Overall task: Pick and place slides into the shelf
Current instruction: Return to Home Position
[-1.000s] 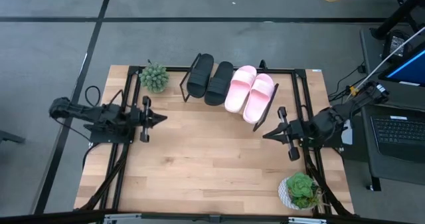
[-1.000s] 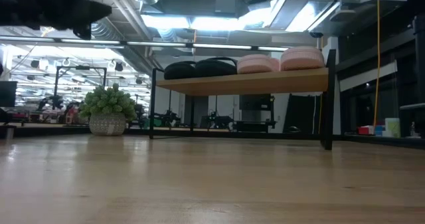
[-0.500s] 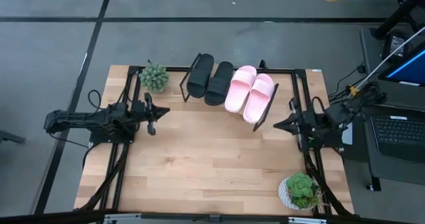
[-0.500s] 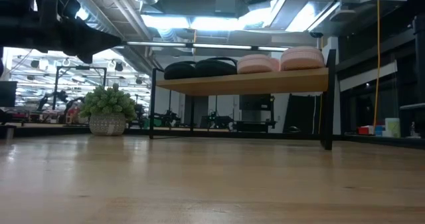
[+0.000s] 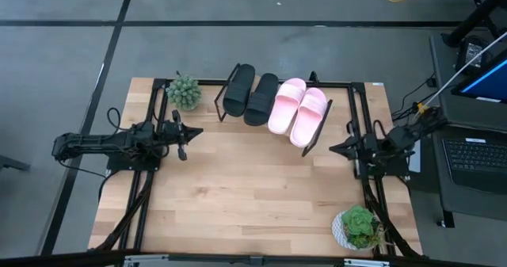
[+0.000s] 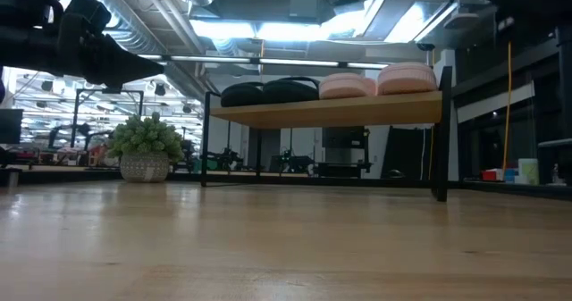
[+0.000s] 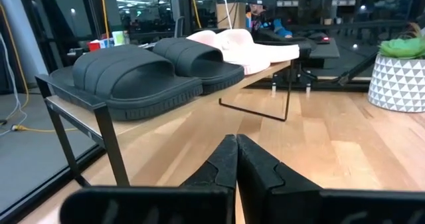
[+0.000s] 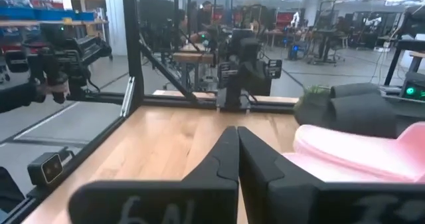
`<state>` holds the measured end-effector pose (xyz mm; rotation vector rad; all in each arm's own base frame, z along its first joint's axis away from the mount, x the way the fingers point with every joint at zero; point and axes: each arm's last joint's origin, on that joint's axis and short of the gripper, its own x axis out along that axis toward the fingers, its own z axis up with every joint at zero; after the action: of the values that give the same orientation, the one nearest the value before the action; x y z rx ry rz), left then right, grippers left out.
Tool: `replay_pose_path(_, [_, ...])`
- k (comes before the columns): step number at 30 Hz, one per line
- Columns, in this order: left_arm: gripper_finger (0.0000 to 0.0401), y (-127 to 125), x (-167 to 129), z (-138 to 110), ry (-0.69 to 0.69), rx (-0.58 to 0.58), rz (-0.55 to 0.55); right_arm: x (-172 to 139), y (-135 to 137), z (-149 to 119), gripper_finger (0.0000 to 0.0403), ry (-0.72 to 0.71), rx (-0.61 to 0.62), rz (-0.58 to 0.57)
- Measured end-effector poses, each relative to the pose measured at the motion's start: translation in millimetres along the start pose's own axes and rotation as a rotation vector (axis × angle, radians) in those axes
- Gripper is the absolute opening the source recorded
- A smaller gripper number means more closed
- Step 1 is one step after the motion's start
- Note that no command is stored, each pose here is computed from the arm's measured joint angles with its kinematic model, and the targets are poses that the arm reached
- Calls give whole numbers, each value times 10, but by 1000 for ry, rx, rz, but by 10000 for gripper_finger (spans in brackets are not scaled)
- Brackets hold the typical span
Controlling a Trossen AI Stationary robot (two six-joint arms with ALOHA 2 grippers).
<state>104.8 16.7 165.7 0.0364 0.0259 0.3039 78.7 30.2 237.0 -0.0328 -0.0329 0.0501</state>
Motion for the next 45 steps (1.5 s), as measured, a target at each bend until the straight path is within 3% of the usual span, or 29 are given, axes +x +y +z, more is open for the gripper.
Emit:
replay_pose_path(8, [0,0,0,-1,1,0,0,7,22,-386,2,-27,-12,-3])
replay_pose_path(15, [0,0,0,1,-1,0,0,50,24,-586,2,24,-44,-89])
replay_pose_path(30, [0,0,0,1,-1,0,0,77,112,-656,2,-34,4,155])
replay_pose_path(41, [0,0,0,1,-1,0,0,85,127,-670,3,-19,-9,186])
replay_pose_path(45, [0,0,0,1,-1,0,0,81,147,-674,3,-22,-37,258])
